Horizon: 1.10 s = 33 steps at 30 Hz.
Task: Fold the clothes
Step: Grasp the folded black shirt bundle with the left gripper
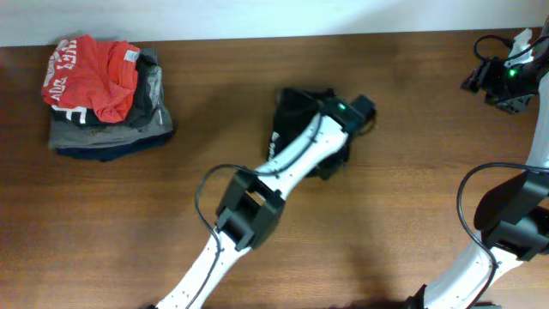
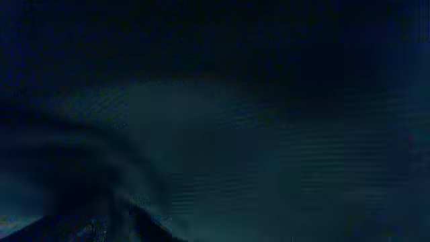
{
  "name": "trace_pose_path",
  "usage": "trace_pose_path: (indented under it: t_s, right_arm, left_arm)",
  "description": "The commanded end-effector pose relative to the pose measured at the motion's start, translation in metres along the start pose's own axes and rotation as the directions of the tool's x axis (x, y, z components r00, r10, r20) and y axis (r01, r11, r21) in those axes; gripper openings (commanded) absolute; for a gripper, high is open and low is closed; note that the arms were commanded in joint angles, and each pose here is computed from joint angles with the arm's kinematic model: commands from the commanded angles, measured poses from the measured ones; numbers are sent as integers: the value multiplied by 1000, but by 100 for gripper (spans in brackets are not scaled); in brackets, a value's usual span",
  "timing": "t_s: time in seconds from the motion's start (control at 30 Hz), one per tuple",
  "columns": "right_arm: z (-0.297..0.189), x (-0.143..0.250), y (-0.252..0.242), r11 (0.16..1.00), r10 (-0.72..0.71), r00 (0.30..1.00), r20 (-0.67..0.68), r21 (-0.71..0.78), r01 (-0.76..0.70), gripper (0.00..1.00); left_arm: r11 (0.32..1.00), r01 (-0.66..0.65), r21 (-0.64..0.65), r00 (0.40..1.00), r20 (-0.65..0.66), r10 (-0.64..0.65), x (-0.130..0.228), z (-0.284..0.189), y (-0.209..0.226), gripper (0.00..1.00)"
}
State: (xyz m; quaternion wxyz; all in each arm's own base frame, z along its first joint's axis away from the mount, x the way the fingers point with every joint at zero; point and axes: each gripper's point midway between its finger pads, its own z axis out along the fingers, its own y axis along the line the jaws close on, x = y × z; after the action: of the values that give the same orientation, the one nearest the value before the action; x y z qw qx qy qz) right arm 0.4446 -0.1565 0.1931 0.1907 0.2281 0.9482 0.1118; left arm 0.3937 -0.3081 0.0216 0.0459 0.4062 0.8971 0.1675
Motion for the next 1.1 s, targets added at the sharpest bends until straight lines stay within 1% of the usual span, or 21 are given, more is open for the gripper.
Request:
trace_pose_path:
  t_s: [0.0, 0.07, 0.13, 0.17, 0.23, 0.3, 0.37, 0.47, 0.57, 0.7, 0.77, 0.87, 0.93, 1.07]
  right_arm:
    - [-7, -3, -2, 1000, 0, 1000, 21, 18, 0, 65]
    - [-7, -4, -2, 1000, -1, 1000, 22, 17, 0, 65]
    - [-7, -4, -2, 1000, -1, 1000, 23, 17, 1, 65]
    - [-7, -5, -2, 1000, -2, 1000, 26, 17, 1, 66]
    - [-7, -5, -1, 1000, -2, 1000, 28, 17, 2, 66]
    - [-7, -5, -1, 1000, -3, 1000, 29, 17, 2, 66]
    - [-7, -5, -1, 1000, -3, 1000, 29, 17, 2, 66]
    - [-6, -5, -1, 1000, -22, 999, 26, 17, 21, 66]
    - [-5, -4, -2, 1000, -23, 1000, 19, 17, 22, 67]
    - [-5, -2, -2, 1000, -21, 1000, 12, 18, 21, 68]
    - [-5, -1, -2, 1000, -20, 1000, 9, 18, 20, 71]
    - [-5, -1, -2, 1000, -20, 1000, 8, 18, 20, 71]
    - [-5, 0, -2, 1000, -19, 1000, 5, 19, 19, 71]
    - [-5, 0, -2, 1000, -19, 1000, 4, 18, 18, 71]
  left_arm:
    - [995, 49, -83, 996, -69, -55, 18, 20, 57, 99]
    - [995, 59, -82, 996, -64, -65, 20, 15, 66, 99]
    - [996, 84, -44, 996, -23, -85, 18, -6, 70, 99]
    - [996, 93, 7, 995, 28, -94, 12, -24, 68, 99]
    - [994, 84, 64, 988, 121, -91, 3, -57, 68, 99]
    - [994, 92, 61, 976, 192, -102, -6, -77, 72, 99]
    - [998, 50, 44, 959, 278, -60, -23, -92, 68, 99]
    - [1000, 8, 29, 944, 329, -17, -38, -99, 55, 99]
    - [1000, 11, 24, 927, 374, -20, -54, -98, 49, 99]
    - [999, 4, 53, 914, 404, -25, -74, -79, 37, 99]
    - [998, -10, 65, 923, 384, -16, -76, -63, 28, 99]
    - [997, -35, 75, 938, 346, 7, -78, -38, 12, 99]
    - [992, -54, 115, 942, 335, 13, -79, -27, 0, 99]
    - [987, -68, 144, 946, 325, 17, -79, -17, -9, 99]
